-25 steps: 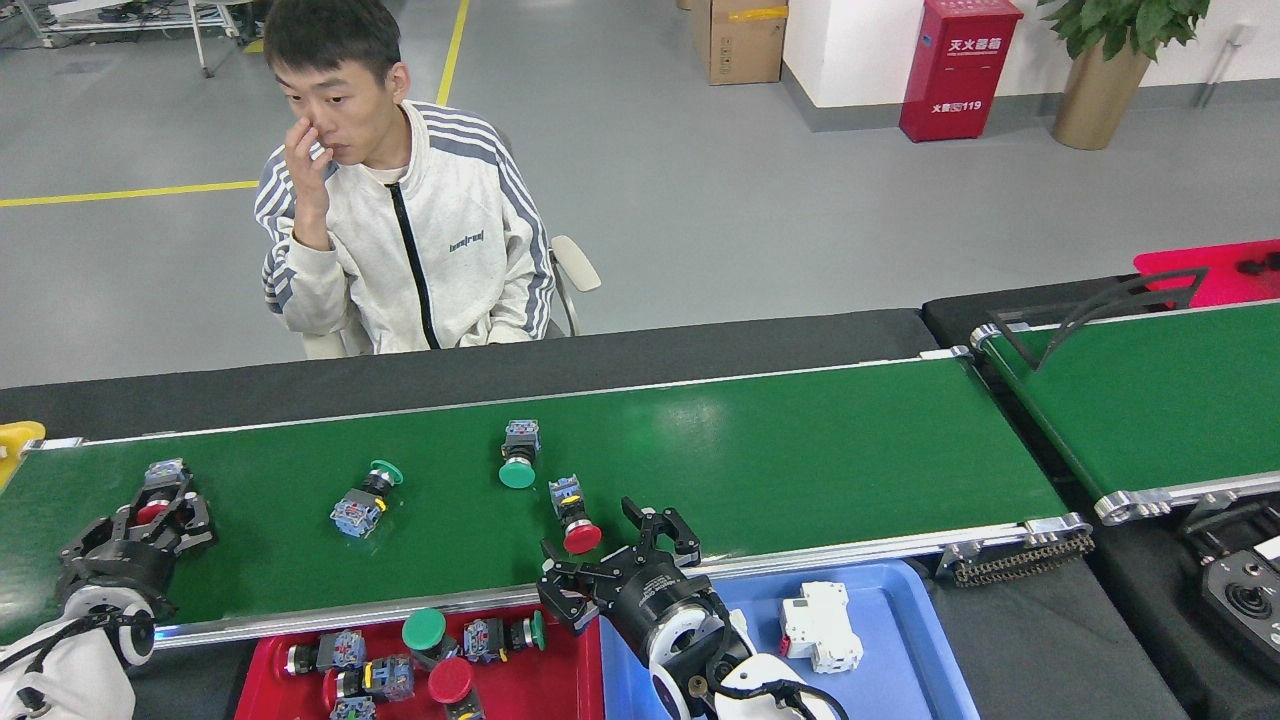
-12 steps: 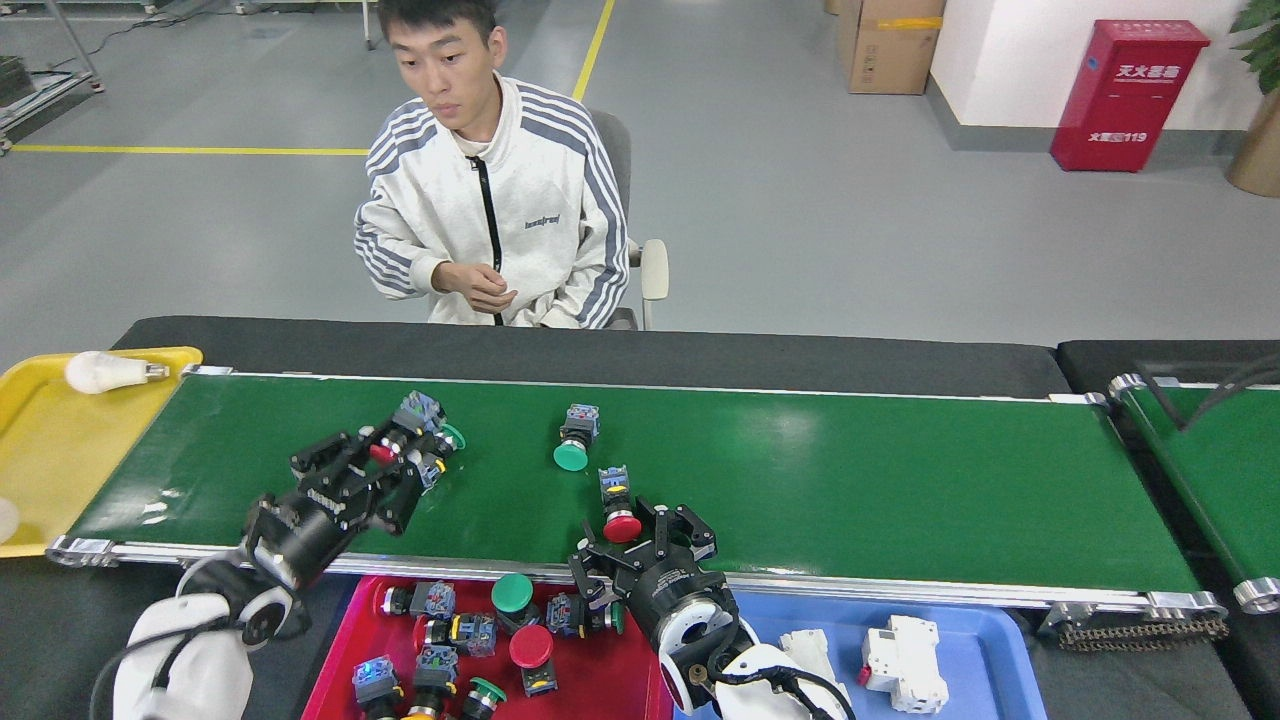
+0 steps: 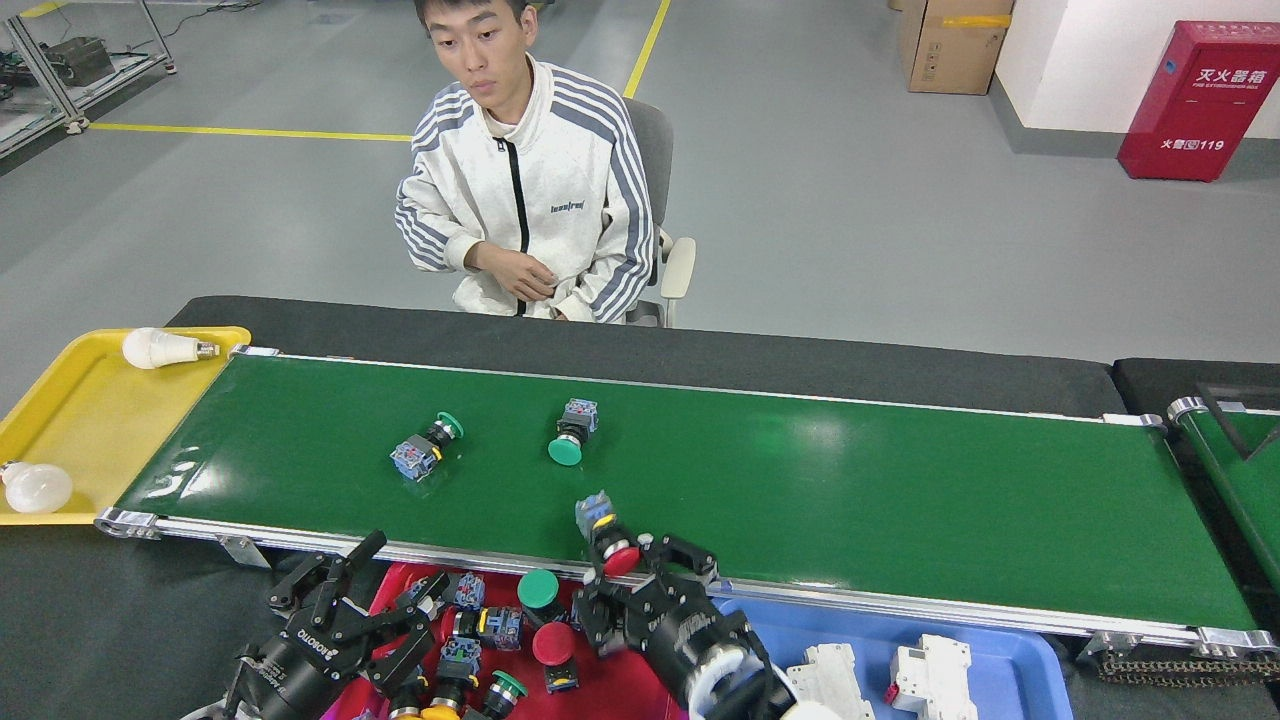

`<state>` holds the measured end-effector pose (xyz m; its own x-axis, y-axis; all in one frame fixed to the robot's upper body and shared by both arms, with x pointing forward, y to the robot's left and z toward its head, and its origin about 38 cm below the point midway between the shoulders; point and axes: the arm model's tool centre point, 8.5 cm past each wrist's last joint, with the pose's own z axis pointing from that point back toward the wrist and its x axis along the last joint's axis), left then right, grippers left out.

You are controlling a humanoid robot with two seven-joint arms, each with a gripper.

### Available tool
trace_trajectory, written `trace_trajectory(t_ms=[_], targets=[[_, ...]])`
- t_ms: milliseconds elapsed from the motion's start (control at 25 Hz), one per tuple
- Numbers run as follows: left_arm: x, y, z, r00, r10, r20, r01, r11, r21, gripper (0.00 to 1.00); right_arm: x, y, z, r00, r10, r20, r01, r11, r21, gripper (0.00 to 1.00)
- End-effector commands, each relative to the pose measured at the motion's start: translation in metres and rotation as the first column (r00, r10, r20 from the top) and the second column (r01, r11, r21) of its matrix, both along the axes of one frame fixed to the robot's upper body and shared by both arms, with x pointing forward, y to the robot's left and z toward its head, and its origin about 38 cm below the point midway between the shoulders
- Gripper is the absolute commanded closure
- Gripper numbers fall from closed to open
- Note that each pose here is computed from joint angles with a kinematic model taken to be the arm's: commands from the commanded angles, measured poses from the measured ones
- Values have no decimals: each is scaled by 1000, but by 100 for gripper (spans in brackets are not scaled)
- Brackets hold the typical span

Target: Pick switch part from conveyor to tray

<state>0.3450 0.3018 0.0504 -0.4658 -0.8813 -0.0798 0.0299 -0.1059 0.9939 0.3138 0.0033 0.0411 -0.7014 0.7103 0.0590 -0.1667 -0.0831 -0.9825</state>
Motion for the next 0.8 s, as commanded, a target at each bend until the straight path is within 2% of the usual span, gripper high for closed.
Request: trace_trajectory(t_ms=[0,80,120,200,240,280,360,440,520,600,680,760], targets=[[5,10,10,999,23,30,-23,1000,2,0,-3,7,11,998,52,28,-53,998,29,0],[5,15,7,999,44,22,-45,999,7,0,-2,8,15,999,43,33,-45,998,39,0],[7,25,6,993,119,24,-119,993,18,0,1,7,18,999,32,38,-34,998,49,0],[2,32,-2,991,137,3,-137,990,20,0,13,-10,30,997,-43,58,38,996,77,0],[0,39,-3,989,151,-2,-151,988,27,0,22,-27,38,989,-130,67,123,987,102,0],[-4,48,-4,985,170,-9,-170,985,33,0,28,-48,44,968,-246,59,236,963,133,0],[-6,58,-5,983,183,-14,-182,982,42,0,44,-105,53,875,-482,50,468,867,168,0],[-3,69,-4,981,193,-20,-191,980,54,0,41,-163,48,760,-648,38,637,756,152,0],[2,91,-6,974,225,-39,-222,973,69,0,29,-218,41,682,-729,59,721,684,113,0],[18,113,-2,968,246,-52,-242,967,78,0,13,-265,33,639,-764,90,759,645,83,0],[31,136,1,958,277,-76,-270,959,87,0,4,-291,36,607,-787,112,782,616,90,0],[45,158,12,951,301,-76,-293,951,94,0,1,-311,40,597,-793,123,788,608,96,0]])
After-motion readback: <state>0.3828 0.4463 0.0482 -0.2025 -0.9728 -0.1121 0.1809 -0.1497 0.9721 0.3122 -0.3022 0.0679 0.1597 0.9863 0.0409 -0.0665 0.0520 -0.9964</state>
